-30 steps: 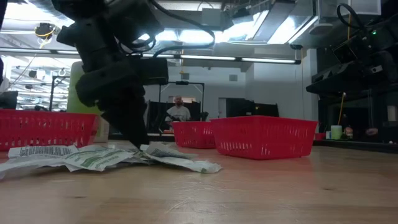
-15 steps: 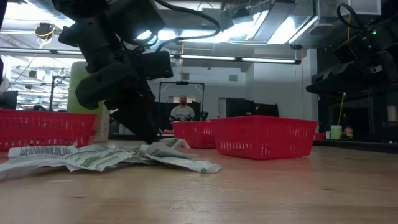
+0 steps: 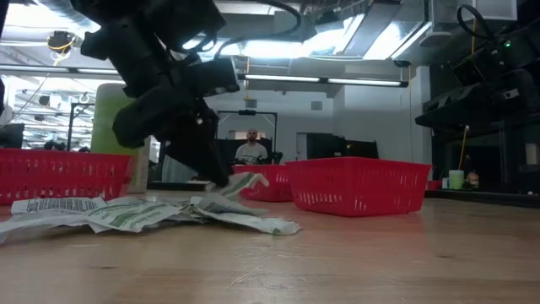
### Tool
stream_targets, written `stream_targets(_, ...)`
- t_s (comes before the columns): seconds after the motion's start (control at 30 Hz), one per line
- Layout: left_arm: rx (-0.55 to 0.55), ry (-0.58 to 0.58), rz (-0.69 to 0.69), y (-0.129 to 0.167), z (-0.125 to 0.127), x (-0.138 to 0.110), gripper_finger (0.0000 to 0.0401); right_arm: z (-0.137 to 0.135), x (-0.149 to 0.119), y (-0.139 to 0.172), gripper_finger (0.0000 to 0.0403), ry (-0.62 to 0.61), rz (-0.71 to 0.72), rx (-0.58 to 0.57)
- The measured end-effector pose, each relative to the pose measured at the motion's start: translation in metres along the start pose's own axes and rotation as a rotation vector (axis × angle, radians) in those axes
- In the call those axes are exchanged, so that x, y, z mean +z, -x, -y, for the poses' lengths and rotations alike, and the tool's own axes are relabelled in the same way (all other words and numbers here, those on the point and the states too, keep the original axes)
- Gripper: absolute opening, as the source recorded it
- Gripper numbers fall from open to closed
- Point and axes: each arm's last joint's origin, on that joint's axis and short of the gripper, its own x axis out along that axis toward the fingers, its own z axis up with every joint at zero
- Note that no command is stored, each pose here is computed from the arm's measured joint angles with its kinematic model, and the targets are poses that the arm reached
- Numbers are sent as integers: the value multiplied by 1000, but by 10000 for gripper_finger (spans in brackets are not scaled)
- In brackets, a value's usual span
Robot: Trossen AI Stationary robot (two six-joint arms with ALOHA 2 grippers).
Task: Pick & Place First Aid Supplies
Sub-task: Put the green bandage into the red container
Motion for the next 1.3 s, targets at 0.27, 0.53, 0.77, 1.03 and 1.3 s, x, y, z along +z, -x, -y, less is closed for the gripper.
stream_targets(0.27, 88, -23, 84, 18, -7, 11, 2, 0, 0, 0, 126, 0, 0, 0)
stream_targets(0.53, 117, -50, 305, 38, -12, 36, 2, 0, 0, 0, 126, 0, 0, 0)
stream_targets(0.77, 19, -46, 482, 42, -18, 53, 2, 0, 0, 0, 126, 0, 0, 0)
stream_targets(1.03, -43, -2, 644, 46, -33, 67, 2, 0, 0, 0, 126, 0, 0, 0)
stream_targets(1.3, -50, -26, 657, 38, -33, 82, 1, 0, 0, 0, 126, 0, 0, 0)
